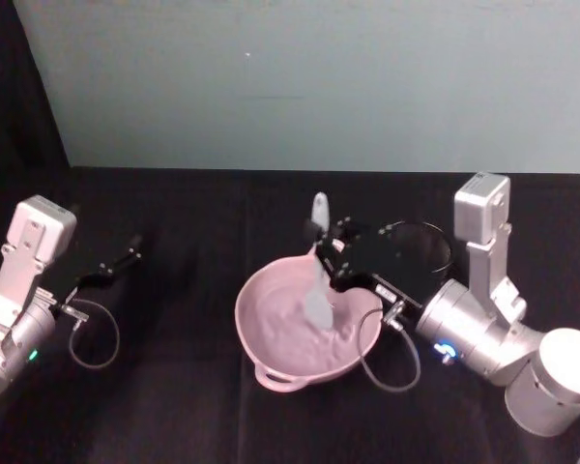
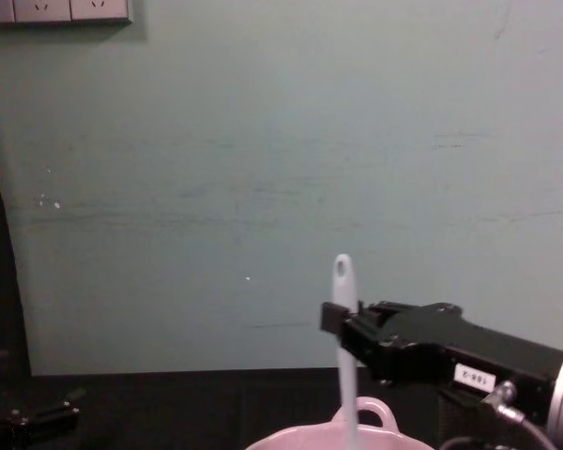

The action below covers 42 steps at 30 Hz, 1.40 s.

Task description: Use the one hand to pick up the spoon and stir the clear water in the bowl.

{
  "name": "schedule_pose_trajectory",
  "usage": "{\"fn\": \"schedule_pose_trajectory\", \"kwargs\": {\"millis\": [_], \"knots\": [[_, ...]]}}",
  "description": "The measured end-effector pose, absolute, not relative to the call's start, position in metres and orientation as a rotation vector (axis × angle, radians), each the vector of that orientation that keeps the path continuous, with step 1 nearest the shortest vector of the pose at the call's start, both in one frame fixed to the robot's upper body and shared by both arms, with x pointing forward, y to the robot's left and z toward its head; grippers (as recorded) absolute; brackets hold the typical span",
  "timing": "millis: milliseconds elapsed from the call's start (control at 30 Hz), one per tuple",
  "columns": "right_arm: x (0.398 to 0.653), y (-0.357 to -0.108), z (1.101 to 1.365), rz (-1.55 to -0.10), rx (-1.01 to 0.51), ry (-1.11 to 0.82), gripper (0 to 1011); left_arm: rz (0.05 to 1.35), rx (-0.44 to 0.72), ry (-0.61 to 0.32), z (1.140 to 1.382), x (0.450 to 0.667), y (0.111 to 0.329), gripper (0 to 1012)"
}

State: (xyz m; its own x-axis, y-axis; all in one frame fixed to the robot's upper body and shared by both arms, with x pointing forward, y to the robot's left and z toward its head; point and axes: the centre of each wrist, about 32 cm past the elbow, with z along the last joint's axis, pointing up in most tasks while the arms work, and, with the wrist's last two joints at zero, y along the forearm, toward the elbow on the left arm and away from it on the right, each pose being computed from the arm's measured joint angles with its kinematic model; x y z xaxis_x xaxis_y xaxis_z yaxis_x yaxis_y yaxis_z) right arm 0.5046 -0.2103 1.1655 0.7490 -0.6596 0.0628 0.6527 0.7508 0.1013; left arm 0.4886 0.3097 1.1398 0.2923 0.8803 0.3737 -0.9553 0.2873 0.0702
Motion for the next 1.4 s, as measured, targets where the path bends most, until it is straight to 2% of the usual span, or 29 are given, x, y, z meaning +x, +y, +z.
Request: {"fn": "schedule_pose_trajectory", "kwargs": {"millis": [333, 800, 1100, 1400], "knots": [[0.495, -0.189, 1.163, -0.644, 0.084, -0.083, 120, 1.248, 0.304, -0.285, 1.14, 0.489, 0.31, 1005], [0.516, -0.167, 1.163, -0.628, 0.099, -0.087, 119, 1.248, 0.304, -0.285, 1.14, 0.489, 0.31, 1005], [0.535, -0.176, 1.16, -0.7, 0.081, -0.098, 120, 1.248, 0.304, -0.285, 1.14, 0.489, 0.31, 1005], [0.54, -0.201, 1.165, -0.778, 0.074, -0.128, 120, 1.248, 0.304, -0.285, 1.14, 0.489, 0.31, 1005]]}}
